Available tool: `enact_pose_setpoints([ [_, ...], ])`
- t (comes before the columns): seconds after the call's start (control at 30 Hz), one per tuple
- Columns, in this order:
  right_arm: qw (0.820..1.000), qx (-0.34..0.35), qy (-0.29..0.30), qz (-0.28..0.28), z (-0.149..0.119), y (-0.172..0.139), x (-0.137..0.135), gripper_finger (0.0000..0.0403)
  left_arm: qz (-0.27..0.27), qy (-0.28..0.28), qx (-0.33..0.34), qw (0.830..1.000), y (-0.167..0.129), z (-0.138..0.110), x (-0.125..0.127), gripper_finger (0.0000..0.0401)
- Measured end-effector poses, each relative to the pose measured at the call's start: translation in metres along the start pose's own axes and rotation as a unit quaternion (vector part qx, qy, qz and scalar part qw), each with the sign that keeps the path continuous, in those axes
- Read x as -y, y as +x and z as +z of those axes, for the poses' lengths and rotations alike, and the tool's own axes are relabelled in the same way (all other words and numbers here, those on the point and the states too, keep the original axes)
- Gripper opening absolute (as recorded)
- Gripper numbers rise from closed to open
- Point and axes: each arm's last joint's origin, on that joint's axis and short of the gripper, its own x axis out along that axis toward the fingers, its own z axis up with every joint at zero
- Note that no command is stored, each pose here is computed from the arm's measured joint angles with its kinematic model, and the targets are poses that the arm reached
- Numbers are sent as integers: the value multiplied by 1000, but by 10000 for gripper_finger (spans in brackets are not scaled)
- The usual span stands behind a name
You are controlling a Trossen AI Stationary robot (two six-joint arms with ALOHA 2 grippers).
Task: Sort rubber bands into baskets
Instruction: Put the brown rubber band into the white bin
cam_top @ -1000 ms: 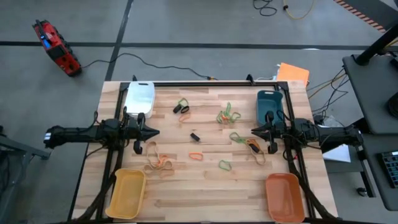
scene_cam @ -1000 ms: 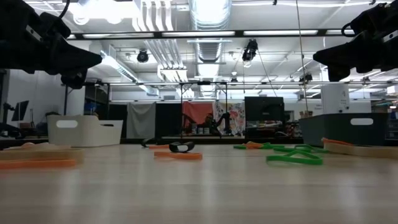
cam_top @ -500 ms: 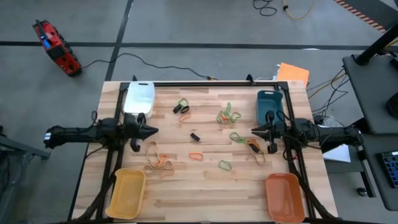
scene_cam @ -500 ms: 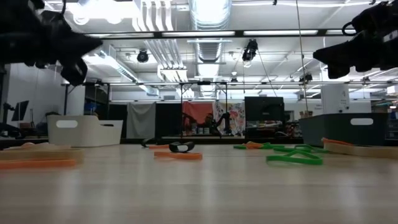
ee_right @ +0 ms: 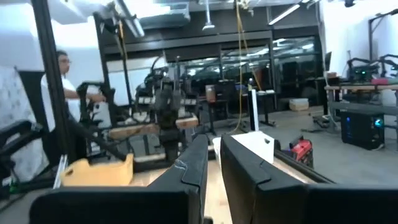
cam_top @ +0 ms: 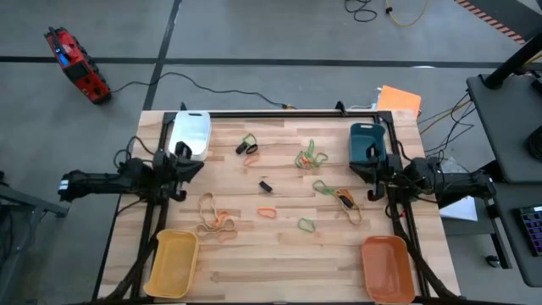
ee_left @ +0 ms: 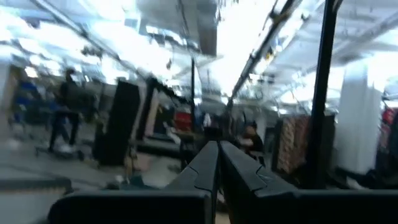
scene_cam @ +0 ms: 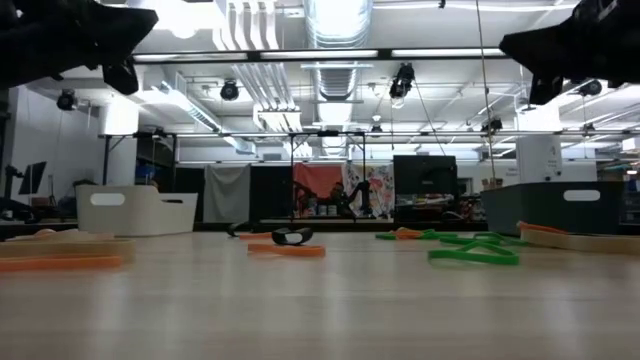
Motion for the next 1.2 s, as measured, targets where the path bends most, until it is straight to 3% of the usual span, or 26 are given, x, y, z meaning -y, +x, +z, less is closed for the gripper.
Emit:
enact_pose_setpoints([
  [0.27, 1000, -15, 0, -5, 35, 17, -5, 36, 1, -28, -63, 998, 27, 8, 4, 0],
  [0.37, 997, -70, -6, -10, 40, 25, -7, 36, 10, -28, -113, 993, 42, 14, 7, 0],
  [0.47, 989, -148, -6, -18, 42, 35, -8, 36, 29, -27, -206, 978, 52, 17, 8, 0],
  [0.7, 973, -224, 4, -50, 42, 55, -10, 36, 129, -130, -407, 895, 55, 20, 9, 0],
  [0.87, 970, -236, -9, -54, 40, 59, -10, 36, 200, -211, -516, 806, 46, 13, 9, 0],
  [1.03, 970, -236, -16, -56, 39, 59, -9, 36, 302, -306, -536, 727, 45, 10, 8, 0],
  [1.2, 970, -236, -26, -53, 40, 59, -9, 36, 354, -348, -532, 686, 54, 4, 8, 0],
])
